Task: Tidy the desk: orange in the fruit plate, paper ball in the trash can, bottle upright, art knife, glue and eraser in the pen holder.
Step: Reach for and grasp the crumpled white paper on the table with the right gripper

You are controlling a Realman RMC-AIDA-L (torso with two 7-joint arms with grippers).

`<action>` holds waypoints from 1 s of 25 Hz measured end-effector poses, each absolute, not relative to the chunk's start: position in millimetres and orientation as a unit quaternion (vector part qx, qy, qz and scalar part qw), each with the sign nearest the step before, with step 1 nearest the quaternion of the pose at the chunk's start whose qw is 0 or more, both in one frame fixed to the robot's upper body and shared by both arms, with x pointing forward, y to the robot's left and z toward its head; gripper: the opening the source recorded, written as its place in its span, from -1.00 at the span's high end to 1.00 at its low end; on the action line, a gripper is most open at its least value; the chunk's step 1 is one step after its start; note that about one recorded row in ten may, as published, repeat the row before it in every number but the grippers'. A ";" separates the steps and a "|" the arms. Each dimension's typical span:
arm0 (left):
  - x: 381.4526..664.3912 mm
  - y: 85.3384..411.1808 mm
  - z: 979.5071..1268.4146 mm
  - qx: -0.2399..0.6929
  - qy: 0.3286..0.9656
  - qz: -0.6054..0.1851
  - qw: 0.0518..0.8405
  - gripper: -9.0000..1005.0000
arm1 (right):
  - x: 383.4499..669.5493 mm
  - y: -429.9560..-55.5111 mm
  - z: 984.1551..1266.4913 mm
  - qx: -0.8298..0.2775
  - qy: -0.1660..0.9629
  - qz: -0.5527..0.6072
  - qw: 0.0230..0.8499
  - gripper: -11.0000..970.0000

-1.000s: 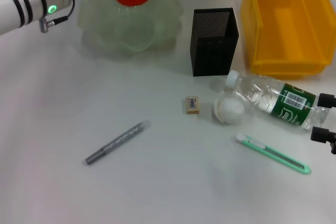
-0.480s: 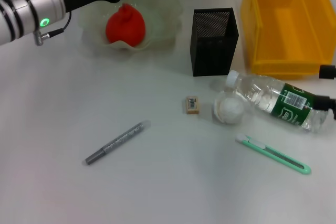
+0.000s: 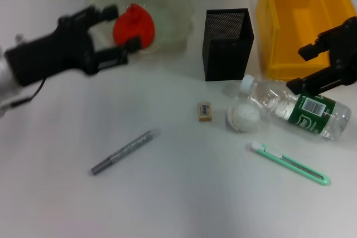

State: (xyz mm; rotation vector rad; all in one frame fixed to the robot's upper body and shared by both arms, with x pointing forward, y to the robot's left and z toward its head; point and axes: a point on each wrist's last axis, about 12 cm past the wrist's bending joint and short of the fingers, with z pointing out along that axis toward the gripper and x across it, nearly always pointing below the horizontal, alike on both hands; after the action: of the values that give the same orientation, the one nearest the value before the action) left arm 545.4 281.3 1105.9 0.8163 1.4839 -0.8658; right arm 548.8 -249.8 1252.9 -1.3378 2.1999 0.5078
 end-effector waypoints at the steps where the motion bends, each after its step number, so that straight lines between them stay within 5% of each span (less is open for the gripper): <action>1: 545.4 281.3 1105.9 0.349 0.635 -0.371 0.581 -0.71 | 553.8 -239.8 1253.9 -0.500 0.817 0.167 0.235 -0.58; 9: 497.7 303.6 1089.1 0.329 0.632 -0.402 0.574 -0.71 | 585.2 -177.1 1225.8 -0.529 0.838 0.078 0.108 -0.58; 25: 484.2 303.0 1081.4 0.325 0.628 -0.416 0.572 -0.71 | 593.0 -138.8 1162.6 -0.552 0.826 0.059 0.100 -0.58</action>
State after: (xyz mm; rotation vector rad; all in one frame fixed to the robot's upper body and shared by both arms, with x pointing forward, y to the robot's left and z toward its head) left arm 484.2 303.0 1081.4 0.7614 1.4732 -0.9760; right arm 593.0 -138.8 1162.6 -1.6320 2.4413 0.1755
